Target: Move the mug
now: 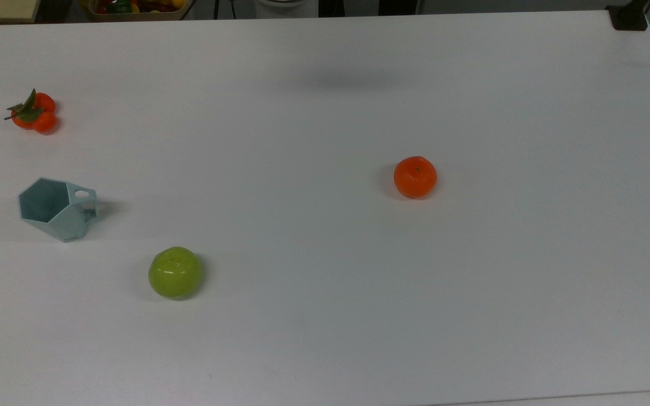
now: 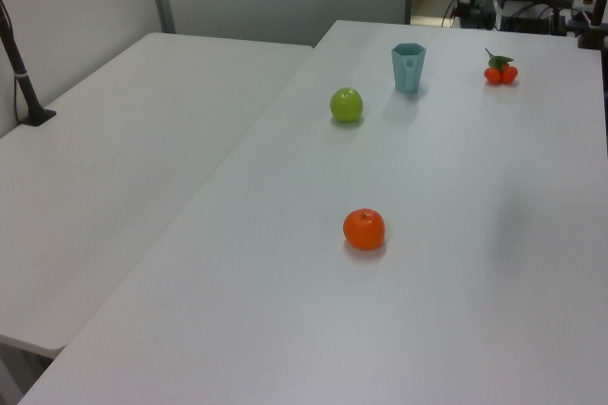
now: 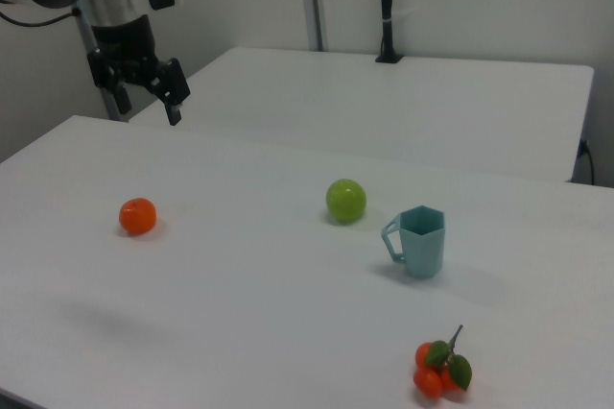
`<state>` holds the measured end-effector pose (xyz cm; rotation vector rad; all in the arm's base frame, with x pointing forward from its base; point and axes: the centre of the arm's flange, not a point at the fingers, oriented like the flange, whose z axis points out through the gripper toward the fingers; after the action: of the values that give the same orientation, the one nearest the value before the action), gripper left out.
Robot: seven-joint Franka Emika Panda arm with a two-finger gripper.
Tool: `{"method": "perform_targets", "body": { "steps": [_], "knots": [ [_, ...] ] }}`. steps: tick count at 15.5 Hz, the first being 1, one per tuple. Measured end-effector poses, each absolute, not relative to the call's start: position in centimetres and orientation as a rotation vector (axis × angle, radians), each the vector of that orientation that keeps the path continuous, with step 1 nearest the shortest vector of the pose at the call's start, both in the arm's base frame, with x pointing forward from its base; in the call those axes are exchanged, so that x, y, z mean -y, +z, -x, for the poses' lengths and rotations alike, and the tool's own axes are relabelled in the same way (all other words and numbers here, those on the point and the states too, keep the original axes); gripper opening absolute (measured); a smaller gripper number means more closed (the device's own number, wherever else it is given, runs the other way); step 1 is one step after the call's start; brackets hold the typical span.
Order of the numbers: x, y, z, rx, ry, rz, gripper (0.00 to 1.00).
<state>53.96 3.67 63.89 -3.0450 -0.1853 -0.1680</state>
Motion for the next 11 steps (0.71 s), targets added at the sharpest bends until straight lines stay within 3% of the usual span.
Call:
{"method": "perform_targets", "body": {
  "steps": [11],
  "knots": [
    [-1.4,63.7,-54.3,0.078,-0.166,3.048,1.0]
  ]
}}
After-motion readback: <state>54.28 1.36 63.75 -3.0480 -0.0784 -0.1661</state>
